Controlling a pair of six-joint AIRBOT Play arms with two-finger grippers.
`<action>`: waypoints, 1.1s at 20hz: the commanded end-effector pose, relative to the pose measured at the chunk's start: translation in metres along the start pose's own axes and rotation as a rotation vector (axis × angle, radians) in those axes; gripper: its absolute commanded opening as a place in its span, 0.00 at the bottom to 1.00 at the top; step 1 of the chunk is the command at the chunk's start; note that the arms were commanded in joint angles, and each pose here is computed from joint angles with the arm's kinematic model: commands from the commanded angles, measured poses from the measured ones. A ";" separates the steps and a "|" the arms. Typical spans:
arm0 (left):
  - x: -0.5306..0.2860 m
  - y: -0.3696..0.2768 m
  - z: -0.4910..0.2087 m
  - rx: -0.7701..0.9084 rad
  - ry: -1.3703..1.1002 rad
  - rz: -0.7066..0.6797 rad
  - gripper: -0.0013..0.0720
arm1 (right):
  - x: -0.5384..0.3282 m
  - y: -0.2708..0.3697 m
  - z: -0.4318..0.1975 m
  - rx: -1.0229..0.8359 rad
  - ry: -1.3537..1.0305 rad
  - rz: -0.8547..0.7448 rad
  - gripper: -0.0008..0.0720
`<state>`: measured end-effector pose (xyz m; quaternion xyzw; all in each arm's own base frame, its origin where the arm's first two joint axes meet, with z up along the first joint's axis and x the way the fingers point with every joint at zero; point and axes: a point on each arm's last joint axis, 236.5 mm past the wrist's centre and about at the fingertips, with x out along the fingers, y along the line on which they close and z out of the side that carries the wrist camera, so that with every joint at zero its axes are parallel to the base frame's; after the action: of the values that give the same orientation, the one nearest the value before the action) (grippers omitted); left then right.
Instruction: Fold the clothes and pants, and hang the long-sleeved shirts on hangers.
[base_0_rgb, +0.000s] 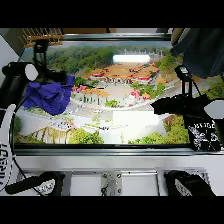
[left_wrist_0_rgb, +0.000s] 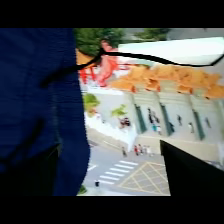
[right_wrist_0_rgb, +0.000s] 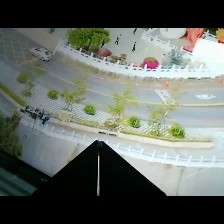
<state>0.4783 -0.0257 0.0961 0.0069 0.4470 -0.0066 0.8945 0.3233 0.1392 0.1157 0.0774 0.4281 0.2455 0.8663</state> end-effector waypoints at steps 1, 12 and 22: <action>0.029 0.104 -0.013 -0.182 0.048 0.193 0.98 | 0.000 0.000 0.000 0.000 0.001 0.001 0.04; 0.159 0.158 -0.060 -0.494 0.087 0.127 0.98 | 0.000 0.000 0.000 0.000 0.001 0.001 0.04; 0.058 0.037 0.027 -0.369 -0.094 -0.074 0.02 | 0.000 0.006 0.001 0.028 -0.004 0.027 0.04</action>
<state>0.5382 0.0686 0.0077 -0.1739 0.4321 0.1024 0.8790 0.3233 0.1398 0.1158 0.0801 0.4285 0.2457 0.8658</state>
